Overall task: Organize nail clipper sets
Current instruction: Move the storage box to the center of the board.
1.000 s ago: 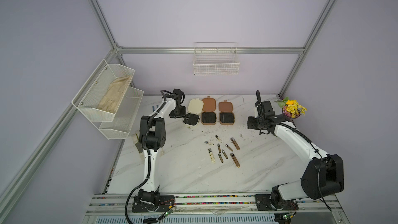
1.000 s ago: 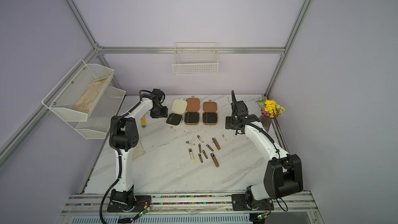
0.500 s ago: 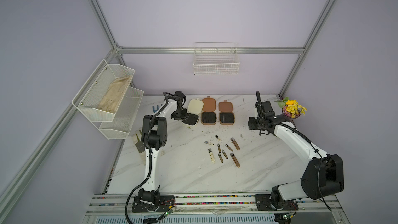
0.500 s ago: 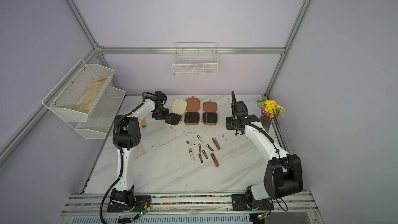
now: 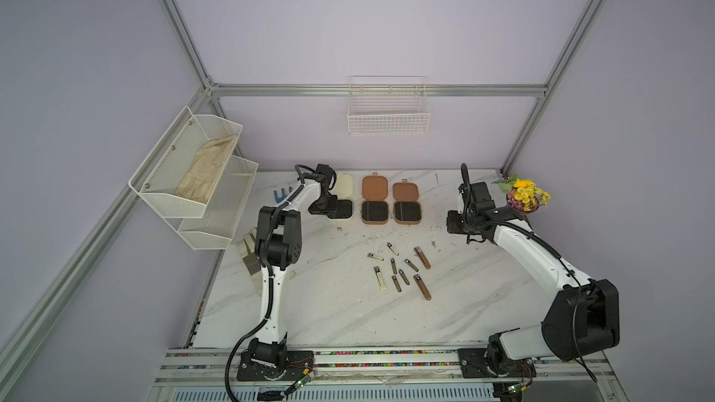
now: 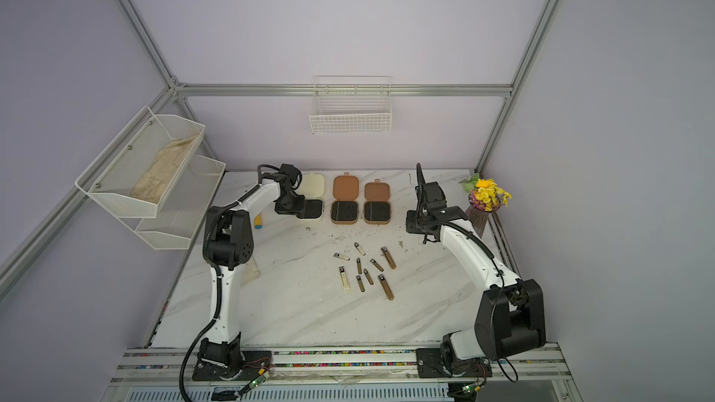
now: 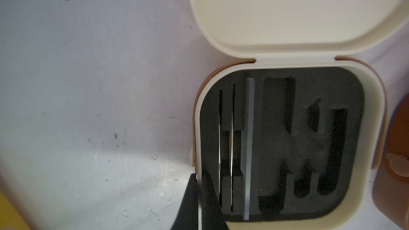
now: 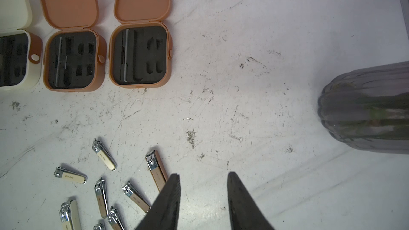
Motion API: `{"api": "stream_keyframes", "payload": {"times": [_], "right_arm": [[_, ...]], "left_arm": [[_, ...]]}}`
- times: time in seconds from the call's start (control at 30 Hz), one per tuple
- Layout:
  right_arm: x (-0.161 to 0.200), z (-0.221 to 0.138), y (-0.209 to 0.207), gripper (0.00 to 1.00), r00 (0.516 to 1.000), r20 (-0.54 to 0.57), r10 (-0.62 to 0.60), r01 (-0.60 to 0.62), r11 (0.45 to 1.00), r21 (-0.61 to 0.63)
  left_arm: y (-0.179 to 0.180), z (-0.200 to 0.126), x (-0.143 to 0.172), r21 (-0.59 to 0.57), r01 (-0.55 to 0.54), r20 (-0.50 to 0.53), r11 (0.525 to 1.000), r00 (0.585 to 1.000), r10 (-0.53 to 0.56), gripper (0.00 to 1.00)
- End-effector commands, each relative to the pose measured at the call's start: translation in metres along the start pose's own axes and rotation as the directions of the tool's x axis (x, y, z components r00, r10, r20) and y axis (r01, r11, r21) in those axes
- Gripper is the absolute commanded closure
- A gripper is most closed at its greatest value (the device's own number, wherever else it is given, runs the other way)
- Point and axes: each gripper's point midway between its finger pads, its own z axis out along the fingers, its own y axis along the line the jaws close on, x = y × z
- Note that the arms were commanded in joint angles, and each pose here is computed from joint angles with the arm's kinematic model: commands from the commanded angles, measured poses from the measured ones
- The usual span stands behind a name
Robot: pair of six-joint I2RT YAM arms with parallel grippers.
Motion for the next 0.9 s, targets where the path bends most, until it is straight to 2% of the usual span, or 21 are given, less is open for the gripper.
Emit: {"api": "stream_keyframes", "payload": {"times": [0.0, 0.27, 0.43, 0.63, 0.8, 0.87], "right_arm": [[0.007, -0.011, 0.002, 0.62, 1.000, -0.009, 0.008, -0.008, 1.000, -0.015], [0.003, -0.024, 0.019, 0.62, 1.000, -0.005, -0.027, 0.026, 0.994, -0.108], [0.007, -0.035, 0.033, 0.62, 0.998, 0.012, -0.056, 0.057, 0.982, -0.180], [0.021, -0.036, 0.049, 0.62, 0.997, 0.005, -0.075, 0.074, 0.966, -0.247], [0.033, -0.035, 0.058, 0.62, 0.995, -0.004, -0.097, 0.092, 0.958, -0.272], [0.037, -0.035, 0.060, 0.62, 0.995, -0.010, -0.102, 0.095, 0.956, -0.277]], "left_arm": [[0.010, -0.010, 0.023, -0.055, 0.003, -0.033, 0.998, 0.999, -0.005, 0.99], [0.007, -0.043, 0.076, -0.105, 0.058, -0.052, 0.993, 0.997, -0.064, 1.00], [-0.008, -0.062, 0.134, -0.152, 0.133, -0.093, 0.979, 0.985, -0.148, 1.00], [-0.025, -0.062, 0.204, -0.202, 0.210, -0.148, 0.956, 0.959, -0.242, 1.00], [-0.030, -0.058, 0.242, -0.257, 0.224, -0.168, 0.940, 0.948, -0.272, 1.00], [-0.033, -0.057, 0.251, -0.269, 0.221, -0.172, 0.937, 0.947, -0.273, 0.91]]}}
